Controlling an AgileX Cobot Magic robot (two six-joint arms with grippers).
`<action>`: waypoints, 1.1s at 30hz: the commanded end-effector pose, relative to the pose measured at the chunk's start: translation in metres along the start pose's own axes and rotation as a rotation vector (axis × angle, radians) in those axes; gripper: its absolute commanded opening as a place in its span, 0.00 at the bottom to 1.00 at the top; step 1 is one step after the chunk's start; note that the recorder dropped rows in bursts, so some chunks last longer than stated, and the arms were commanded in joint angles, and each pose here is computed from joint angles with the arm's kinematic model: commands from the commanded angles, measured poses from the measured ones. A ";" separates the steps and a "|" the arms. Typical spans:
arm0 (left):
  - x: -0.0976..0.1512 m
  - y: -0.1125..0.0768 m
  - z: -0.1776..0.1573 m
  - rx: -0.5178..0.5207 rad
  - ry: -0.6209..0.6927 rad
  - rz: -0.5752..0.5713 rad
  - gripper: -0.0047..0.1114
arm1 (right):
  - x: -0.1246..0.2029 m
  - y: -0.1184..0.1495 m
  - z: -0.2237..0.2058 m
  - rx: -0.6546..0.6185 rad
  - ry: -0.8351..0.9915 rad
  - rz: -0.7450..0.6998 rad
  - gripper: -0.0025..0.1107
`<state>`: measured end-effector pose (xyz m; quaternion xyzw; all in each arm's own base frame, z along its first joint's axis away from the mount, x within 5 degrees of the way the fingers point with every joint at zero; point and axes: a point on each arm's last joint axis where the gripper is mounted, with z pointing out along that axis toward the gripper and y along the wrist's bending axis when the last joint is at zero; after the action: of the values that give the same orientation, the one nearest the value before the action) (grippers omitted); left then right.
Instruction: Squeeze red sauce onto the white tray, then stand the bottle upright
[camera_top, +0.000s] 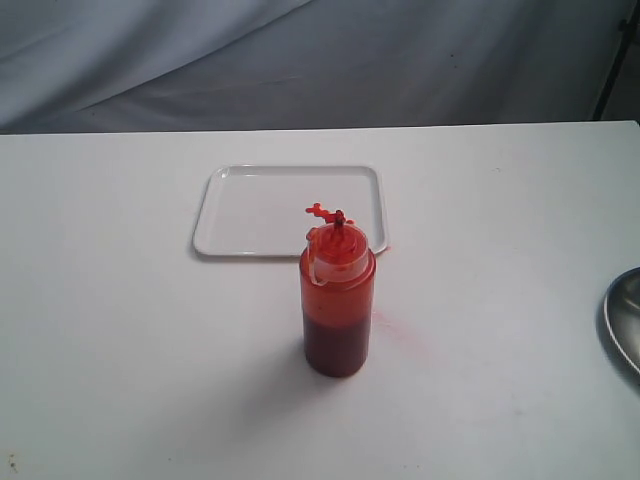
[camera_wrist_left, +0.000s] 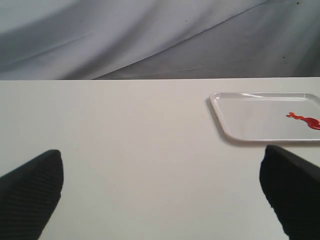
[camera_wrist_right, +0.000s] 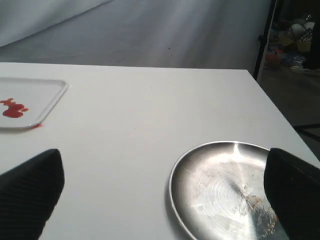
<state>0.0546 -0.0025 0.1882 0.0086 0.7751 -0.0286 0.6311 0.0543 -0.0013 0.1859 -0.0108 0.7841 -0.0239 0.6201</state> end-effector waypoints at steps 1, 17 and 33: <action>0.001 0.000 0.000 -0.002 -0.004 -0.003 0.94 | 0.002 -0.001 0.000 0.017 0.006 -0.003 0.95; 0.001 0.000 0.000 -0.002 -0.004 -0.003 0.94 | 0.004 -0.001 0.000 0.028 0.026 0.028 0.95; 0.001 0.000 0.000 -0.002 -0.004 -0.003 0.94 | 0.004 -0.001 0.000 0.028 0.024 0.028 0.95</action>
<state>0.0546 -0.0025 0.1882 0.0086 0.7751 -0.0286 0.6311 0.0537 -0.0026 0.1832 0.0019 0.7922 -0.0288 0.6095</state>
